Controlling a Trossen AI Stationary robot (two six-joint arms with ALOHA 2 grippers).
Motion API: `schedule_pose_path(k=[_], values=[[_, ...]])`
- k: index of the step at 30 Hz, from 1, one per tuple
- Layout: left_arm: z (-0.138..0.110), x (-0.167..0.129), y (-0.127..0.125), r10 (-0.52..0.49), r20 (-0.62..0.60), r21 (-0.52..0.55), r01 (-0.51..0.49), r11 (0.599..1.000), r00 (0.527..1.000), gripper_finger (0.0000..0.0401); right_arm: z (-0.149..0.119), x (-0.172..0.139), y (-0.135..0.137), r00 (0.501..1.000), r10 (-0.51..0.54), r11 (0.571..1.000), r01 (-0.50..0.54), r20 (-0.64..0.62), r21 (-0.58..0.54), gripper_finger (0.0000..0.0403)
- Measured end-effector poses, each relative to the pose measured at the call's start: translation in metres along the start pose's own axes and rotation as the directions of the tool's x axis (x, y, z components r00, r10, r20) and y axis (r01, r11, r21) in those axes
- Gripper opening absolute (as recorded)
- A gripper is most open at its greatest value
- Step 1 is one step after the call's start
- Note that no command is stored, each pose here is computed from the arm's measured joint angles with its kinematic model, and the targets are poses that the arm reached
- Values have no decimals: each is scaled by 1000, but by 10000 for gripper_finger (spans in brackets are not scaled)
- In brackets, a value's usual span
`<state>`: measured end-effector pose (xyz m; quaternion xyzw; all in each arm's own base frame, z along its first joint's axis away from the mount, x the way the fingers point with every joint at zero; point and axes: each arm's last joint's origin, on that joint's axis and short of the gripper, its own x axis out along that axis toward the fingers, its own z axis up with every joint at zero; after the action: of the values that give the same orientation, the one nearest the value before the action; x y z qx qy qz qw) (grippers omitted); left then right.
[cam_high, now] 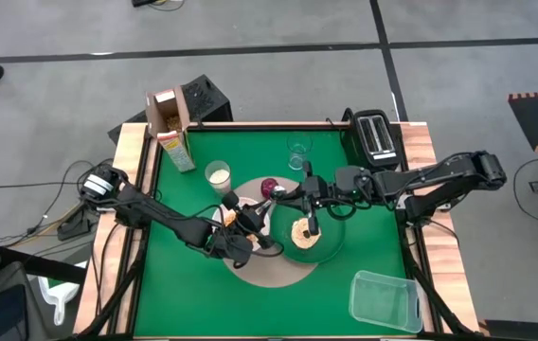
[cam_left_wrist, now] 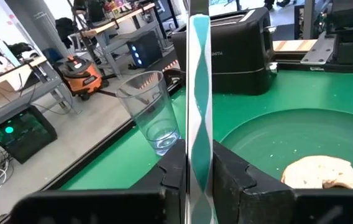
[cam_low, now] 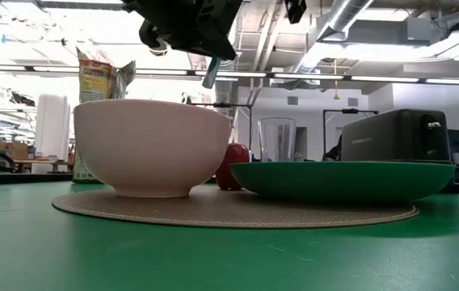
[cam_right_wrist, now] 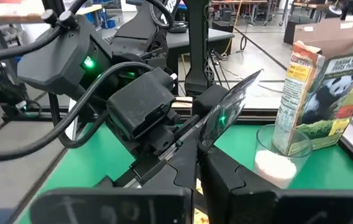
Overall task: Arrange a breakfast setting
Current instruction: Put the spoon to the left side of the white bowl
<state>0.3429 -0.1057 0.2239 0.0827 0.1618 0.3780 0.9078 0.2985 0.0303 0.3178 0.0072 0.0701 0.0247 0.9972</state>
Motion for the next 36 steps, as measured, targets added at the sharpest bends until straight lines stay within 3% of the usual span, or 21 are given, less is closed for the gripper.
schedule_pose_path(k=[7,14,21,24,27,31,34,36], values=[[-1,-1,0,-11,-5,7,11,1000,1000,46,-2,0,-1,1000,6,999,-5,-18,54,59],[2,-22,6,-47,-28,34,48,998,999,30,4,-22,-1,997,6,999,-4,-75,35,138],[-1,-52,36,-134,-74,-41,131,990,988,35,-5,-41,-3,991,-2,998,-6,-132,-56,189],[-8,-61,46,-242,-60,-118,234,965,968,31,-21,-38,-5,992,11,997,-21,-124,-79,193],[-15,-65,51,-428,7,-192,421,886,904,30,-34,-30,-8,994,90,993,-94,-57,-75,191],[-24,-67,52,-665,194,-215,693,688,721,34,-42,-15,-12,981,193,979,-191,20,-75,184],[-26,-65,52,-744,299,-184,802,569,597,33,-46,-2,-12,965,251,966,-245,78,-83,180],[-29,-61,51,-765,315,-170,826,537,562,32,-48,6,-11,944,305,952,-297,122,-77,178]])
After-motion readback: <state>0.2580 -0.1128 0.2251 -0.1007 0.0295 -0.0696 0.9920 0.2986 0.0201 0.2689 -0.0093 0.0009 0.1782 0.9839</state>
